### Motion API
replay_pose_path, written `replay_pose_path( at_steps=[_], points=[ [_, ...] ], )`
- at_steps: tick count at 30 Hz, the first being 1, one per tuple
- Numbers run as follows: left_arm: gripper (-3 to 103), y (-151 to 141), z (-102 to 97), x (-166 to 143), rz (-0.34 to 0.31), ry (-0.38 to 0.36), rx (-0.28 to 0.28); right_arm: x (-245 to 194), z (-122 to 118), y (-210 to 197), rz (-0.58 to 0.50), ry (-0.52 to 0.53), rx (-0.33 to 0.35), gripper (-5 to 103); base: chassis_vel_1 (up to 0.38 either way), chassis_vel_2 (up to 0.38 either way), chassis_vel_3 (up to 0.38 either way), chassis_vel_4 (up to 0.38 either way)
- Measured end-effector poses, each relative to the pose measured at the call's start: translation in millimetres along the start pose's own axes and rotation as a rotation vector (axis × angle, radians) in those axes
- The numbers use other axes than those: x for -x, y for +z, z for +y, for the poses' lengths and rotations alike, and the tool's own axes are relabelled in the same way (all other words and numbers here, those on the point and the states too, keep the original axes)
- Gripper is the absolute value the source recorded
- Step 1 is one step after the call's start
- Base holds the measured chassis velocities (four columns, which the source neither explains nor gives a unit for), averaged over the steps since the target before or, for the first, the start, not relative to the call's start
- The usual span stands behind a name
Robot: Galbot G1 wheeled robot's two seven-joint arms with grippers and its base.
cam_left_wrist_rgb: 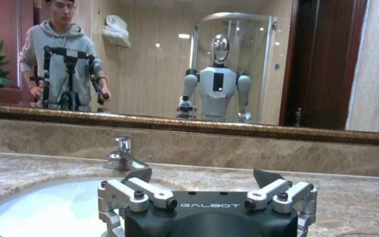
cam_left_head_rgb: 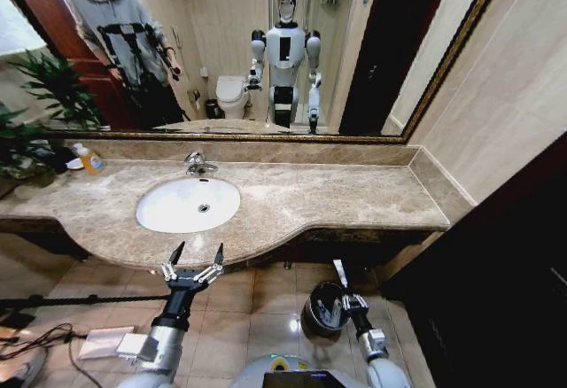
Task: Pick up the trash from the sink and place it in the trash bin.
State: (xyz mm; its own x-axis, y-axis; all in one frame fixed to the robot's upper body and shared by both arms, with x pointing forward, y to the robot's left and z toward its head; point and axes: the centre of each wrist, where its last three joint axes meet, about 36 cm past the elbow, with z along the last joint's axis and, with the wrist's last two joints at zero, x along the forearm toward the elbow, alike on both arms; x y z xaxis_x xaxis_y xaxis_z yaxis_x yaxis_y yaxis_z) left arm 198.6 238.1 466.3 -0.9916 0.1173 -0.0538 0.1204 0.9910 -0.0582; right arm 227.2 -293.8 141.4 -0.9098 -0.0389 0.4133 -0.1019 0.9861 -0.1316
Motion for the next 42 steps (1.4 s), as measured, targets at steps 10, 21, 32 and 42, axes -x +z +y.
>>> replay_pose_path(
  at_steps=[10, 21, 32, 42],
  points=[
    [100, 0.0, 0.0, 0.0, 0.000, 0.000, 0.000, 31.7, -8.8, 27.6, 0.276, -0.055, -0.086, 18, 0.000, 0.000, 0.000, 0.000],
    [100, 0.0, 0.0, 0.0, 0.000, 0.000, 0.000, 59.4, -14.3, 40.5, 0.359, -0.115, -0.145, 18, 0.000, 0.000, 0.000, 0.000],
    [100, 0.0, 0.0, 0.0, 0.000, 0.000, 0.000, 75.2, -22.9, 52.4, 0.366, -0.117, -0.187, 34, 0.000, 0.000, 0.000, 0.000],
    [100, 0.0, 0.0, 0.0, 0.000, 0.000, 0.000, 69.3, -22.7, 55.2, 0.364, -0.104, -0.151, 73, 0.000, 0.000, 0.000, 0.000]
  ],
)
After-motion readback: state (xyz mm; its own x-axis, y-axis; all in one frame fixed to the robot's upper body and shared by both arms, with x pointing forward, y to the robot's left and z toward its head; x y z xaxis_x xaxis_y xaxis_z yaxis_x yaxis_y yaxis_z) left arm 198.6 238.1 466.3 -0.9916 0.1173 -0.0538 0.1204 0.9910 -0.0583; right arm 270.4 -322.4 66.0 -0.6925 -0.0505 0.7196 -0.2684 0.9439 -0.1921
